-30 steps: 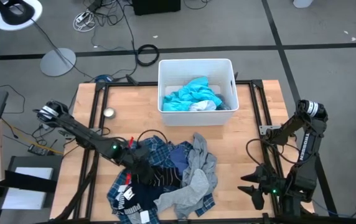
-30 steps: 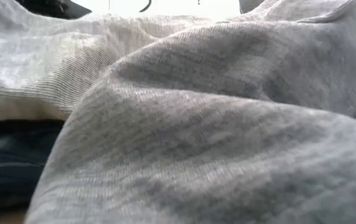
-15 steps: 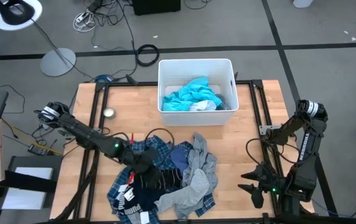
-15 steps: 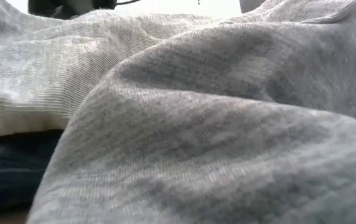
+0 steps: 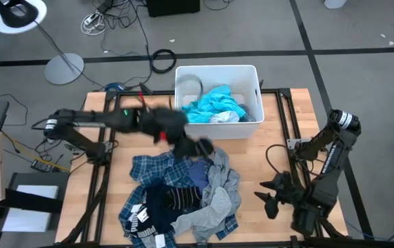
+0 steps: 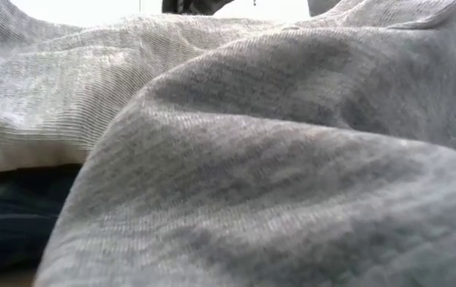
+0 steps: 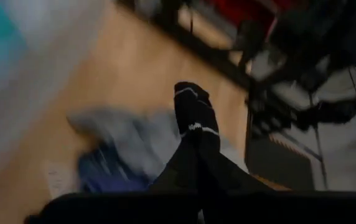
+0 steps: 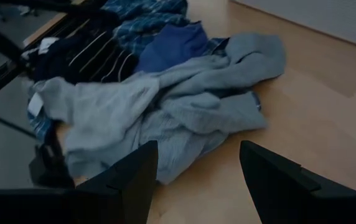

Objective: Sort clothes
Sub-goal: Put the black sock into the white laundry bin

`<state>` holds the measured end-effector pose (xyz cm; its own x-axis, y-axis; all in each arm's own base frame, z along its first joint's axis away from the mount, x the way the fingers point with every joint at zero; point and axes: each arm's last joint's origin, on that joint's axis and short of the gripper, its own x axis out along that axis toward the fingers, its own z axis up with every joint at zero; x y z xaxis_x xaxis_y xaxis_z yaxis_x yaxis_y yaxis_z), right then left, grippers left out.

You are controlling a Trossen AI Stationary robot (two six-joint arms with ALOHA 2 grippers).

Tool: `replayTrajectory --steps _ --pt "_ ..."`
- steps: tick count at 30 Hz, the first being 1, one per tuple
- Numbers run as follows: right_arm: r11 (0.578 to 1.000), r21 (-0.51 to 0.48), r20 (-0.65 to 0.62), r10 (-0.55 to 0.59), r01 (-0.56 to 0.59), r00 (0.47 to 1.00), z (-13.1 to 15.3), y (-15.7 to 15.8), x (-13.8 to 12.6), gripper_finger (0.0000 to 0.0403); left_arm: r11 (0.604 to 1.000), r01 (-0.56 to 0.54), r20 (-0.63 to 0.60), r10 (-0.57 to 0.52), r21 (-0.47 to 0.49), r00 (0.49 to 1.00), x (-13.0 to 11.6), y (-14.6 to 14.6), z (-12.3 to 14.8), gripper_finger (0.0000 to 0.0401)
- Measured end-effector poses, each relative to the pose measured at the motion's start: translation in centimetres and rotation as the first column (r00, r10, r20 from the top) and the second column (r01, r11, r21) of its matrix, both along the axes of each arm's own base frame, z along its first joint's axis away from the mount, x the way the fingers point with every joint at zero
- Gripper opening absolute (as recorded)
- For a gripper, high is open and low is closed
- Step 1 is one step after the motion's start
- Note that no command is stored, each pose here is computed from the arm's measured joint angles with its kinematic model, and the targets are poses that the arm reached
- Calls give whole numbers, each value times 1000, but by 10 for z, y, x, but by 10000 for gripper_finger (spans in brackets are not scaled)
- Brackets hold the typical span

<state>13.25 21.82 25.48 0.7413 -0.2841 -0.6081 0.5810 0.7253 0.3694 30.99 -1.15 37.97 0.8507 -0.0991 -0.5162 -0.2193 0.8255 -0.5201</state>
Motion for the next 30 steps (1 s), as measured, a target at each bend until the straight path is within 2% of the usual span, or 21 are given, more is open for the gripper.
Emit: replayTrajectory --steps 4,7,13,16,20,24,30 --pt "999 0 0 -49 49 999 0 -7 11 228 992 -32 131 16 123 991 -8 46 43 0" --pt "996 1 0 -89 89 996 0 -13 19 228 986 -60 185 30 158 982 -14 85 60 0" --pt "985 9 3 -171 171 985 0 -25 36 228 993 -39 152 22 109 988 -8 157 50 0" --pt "978 18 1 -206 206 979 0 -31 43 228 989 -15 136 -5 148 991 4 182 38 0" --pt "968 46 -14 -245 245 970 0 -37 51 228 967 -3 104 -24 254 994 25 203 25 0" --pt "960 69 -30 -271 273 962 -1 -41 56 228 956 16 92 -45 293 995 43 213 17 4" --pt "951 89 -45 -294 297 955 -1 -45 61 228 933 46 95 -86 357 992 52 217 17 47"
